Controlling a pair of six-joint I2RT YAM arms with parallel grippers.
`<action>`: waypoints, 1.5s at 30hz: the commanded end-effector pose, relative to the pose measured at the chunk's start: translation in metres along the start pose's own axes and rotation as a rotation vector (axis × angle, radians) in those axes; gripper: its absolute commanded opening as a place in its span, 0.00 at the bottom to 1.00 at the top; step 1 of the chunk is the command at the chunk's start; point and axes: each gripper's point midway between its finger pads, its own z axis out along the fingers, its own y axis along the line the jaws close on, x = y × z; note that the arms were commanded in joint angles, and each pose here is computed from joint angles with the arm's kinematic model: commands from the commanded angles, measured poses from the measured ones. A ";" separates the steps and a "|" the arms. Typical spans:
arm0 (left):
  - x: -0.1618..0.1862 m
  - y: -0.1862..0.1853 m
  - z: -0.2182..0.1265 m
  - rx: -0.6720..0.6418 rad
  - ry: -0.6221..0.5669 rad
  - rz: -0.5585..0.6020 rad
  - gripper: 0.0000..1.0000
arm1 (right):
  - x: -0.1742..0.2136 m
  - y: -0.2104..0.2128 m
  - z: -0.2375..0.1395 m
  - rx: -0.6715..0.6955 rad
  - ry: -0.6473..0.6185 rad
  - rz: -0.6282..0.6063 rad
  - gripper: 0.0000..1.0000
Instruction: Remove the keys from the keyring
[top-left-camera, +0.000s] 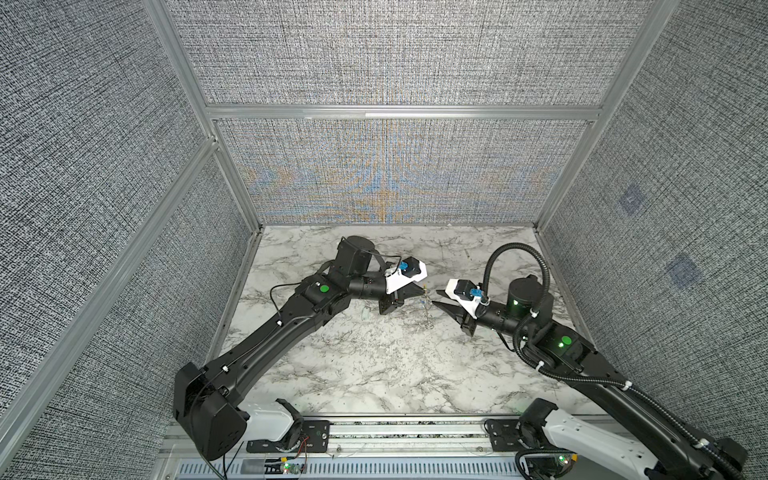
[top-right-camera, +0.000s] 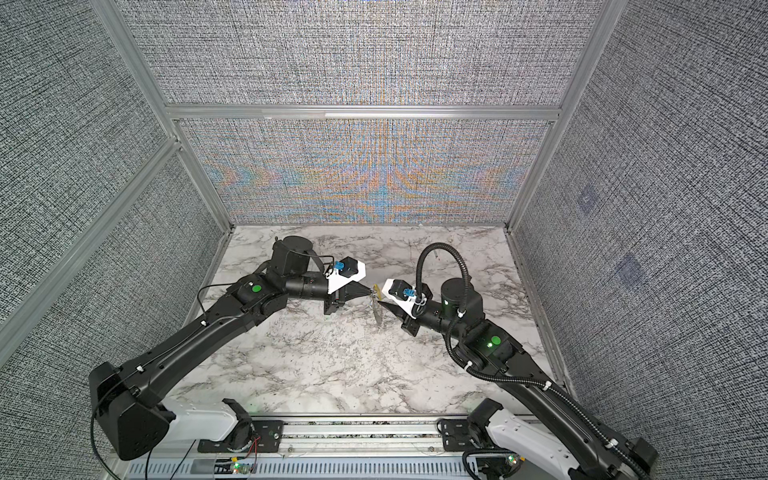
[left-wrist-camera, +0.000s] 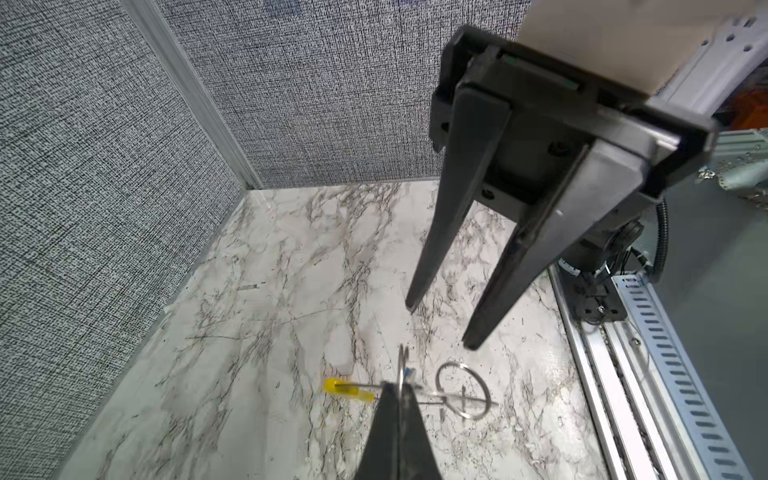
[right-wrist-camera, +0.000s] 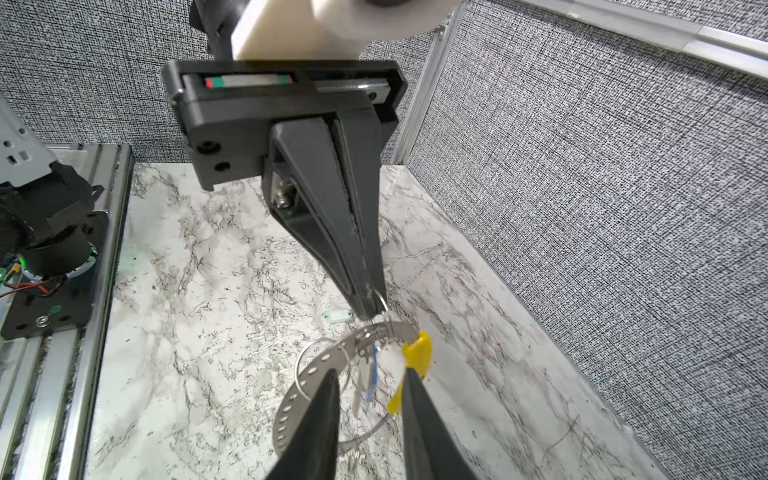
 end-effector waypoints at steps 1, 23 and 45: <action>0.007 -0.004 -0.001 0.014 0.044 0.008 0.00 | -0.006 0.000 0.002 -0.009 -0.032 -0.009 0.26; 0.004 -0.018 0.001 0.071 0.030 0.036 0.00 | -0.002 0.004 0.013 -0.040 -0.037 0.011 0.02; -0.004 -0.023 -0.026 0.087 -0.266 -0.045 0.28 | -0.016 0.010 0.011 -0.064 -0.168 0.069 0.00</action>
